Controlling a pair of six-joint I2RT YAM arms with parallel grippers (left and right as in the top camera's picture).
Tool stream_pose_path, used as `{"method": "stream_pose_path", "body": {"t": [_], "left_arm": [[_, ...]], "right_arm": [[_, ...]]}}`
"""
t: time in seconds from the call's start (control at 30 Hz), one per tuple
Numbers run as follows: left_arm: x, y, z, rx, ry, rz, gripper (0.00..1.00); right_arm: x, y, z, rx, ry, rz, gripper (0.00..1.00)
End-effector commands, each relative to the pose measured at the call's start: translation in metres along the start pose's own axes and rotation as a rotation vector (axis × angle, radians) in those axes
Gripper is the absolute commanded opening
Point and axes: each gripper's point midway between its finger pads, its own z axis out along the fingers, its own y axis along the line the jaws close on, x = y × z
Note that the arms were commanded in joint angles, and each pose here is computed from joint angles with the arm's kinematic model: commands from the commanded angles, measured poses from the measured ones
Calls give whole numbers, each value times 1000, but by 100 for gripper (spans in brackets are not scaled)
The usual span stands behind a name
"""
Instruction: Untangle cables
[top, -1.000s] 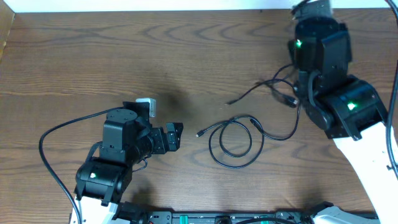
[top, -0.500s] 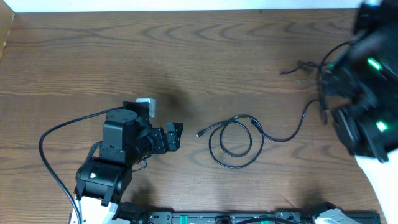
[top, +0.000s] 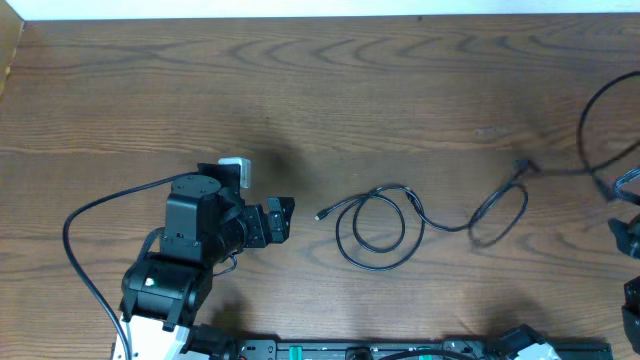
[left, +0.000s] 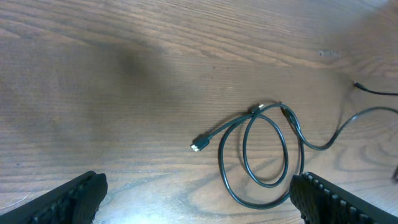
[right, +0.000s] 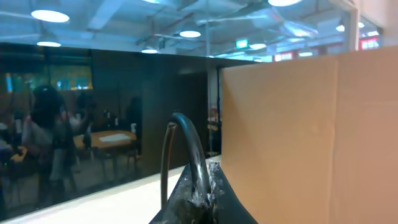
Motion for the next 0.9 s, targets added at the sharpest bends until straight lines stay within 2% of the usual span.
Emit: {"method": "stream_pose_path", "body": {"t": [0.0,0.3,0.43,0.63,0.87], "left_arm": [[-2,-3,-3,13,-9,18,98],[-2,-3,-3,13,-9,18,98],[-2,-3,-3,13,-9,18,98],[-2,-3,-3,13,-9,18,98],[-2,-3,-3,13,-9,18,98]], "right_arm": [[-7,11,4,-44,-42,-51,1],[-29,-18,10,88,-129,-90,1],[-21,-29,18,151,-109,-159,1],[16,-51,43,297,6,-319,1],[98,-102,78,512,229,-389,1]]}}
